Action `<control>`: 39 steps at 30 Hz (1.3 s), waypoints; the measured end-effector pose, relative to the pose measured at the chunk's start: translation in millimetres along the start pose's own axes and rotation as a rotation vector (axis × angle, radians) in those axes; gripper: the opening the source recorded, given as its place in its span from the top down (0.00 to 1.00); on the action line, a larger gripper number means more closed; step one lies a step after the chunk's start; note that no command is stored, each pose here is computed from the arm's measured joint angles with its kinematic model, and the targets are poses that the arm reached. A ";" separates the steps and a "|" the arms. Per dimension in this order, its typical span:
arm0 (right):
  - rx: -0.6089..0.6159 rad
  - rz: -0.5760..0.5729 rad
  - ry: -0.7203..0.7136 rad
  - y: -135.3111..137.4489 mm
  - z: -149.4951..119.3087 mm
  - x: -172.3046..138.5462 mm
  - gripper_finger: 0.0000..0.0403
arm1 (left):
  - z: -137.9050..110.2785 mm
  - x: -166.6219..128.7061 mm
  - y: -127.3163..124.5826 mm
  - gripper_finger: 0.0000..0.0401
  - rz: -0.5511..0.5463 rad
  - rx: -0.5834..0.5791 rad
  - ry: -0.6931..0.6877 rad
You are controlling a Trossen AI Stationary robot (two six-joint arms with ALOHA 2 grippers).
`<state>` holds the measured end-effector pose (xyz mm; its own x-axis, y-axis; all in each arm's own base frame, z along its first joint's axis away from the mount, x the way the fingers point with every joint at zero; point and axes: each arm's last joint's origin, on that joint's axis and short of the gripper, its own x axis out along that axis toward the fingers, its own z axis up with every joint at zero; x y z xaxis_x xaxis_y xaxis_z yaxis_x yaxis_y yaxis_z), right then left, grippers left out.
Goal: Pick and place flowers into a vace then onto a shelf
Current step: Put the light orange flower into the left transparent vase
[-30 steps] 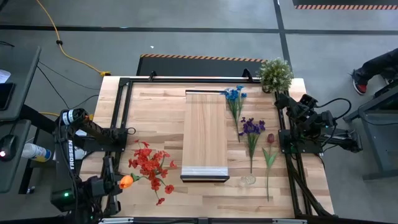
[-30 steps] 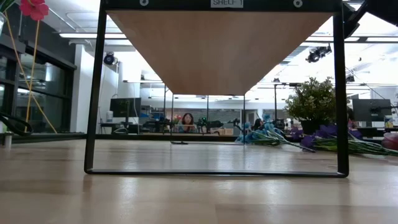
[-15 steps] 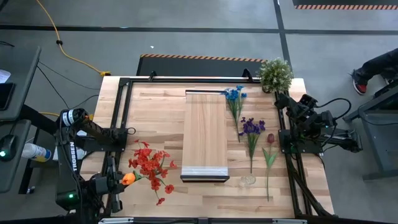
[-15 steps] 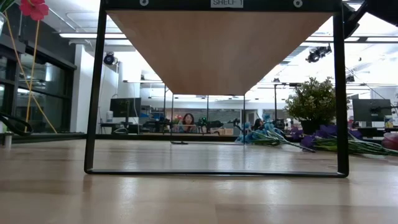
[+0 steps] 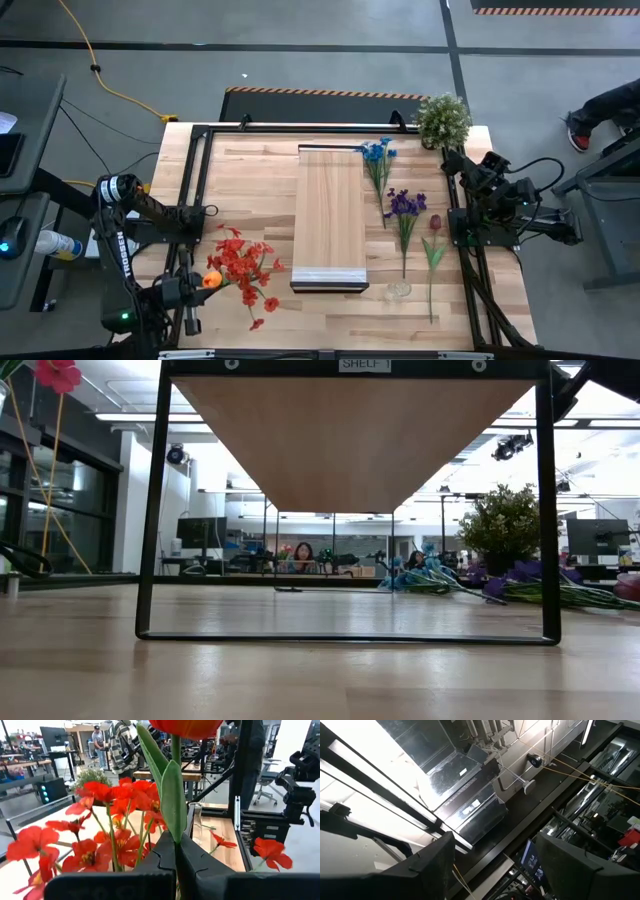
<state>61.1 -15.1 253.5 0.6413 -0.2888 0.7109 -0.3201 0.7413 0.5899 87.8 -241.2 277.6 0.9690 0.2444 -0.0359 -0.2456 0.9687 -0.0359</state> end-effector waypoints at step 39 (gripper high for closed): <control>-0.003 0.003 0.027 -0.7 -1.5 0.0 0.33 | -4.7 -0.2 -4.6 0.75 0.008 -0.061 0.040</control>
<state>62.3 -14.6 252.5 0.6586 -0.2701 0.7023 -0.3205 0.7438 0.5865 88.7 -245.9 273.1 0.9656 0.2486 -0.0759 -0.2553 0.9621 -0.0960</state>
